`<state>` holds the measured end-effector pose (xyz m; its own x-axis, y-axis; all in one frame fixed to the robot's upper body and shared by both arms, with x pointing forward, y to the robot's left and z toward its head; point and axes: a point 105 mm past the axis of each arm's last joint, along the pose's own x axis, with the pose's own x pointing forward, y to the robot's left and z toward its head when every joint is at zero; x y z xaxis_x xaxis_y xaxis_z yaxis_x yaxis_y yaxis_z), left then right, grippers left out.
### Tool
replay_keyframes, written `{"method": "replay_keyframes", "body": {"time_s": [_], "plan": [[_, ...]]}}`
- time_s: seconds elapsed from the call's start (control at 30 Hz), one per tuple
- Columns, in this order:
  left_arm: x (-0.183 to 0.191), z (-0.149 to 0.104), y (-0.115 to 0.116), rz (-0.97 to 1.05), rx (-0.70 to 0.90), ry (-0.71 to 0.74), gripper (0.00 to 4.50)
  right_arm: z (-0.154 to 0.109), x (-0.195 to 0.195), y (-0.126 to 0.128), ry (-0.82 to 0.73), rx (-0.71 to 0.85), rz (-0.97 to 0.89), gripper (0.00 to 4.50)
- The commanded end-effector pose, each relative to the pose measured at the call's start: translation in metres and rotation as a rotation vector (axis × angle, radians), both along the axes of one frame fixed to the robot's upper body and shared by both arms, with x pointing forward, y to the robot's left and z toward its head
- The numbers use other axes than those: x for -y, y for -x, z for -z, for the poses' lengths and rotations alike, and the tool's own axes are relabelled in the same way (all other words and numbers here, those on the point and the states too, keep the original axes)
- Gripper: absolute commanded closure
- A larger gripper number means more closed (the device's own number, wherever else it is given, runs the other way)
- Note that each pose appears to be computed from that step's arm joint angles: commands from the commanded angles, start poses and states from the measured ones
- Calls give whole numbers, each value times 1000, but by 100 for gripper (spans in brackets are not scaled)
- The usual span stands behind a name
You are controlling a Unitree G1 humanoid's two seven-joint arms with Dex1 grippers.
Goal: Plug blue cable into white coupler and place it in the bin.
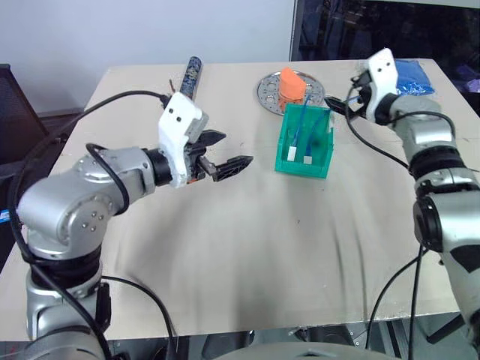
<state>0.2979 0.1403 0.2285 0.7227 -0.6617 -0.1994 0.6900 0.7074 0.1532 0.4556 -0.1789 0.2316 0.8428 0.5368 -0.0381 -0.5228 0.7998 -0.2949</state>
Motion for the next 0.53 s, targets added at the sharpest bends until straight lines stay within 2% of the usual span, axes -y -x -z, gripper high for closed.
{"method": "replay_keyframes", "body": {"time_s": [0.03,0.17,0.33,0.43,0.53], "plan": [[-6,-5,11,-44,149,1,0,-6,3,30,-43,82,-115,3],[-14,32,22,-97,104,-16,0,19,6,76,-71,85,-222,3],[-28,87,35,-150,52,-99,0,83,28,131,-25,-105,-296,3],[-29,100,41,-171,53,-22,0,109,41,154,0,-171,-312,3],[-25,111,48,-160,50,6,0,124,53,166,-20,-186,-305,3]]}}
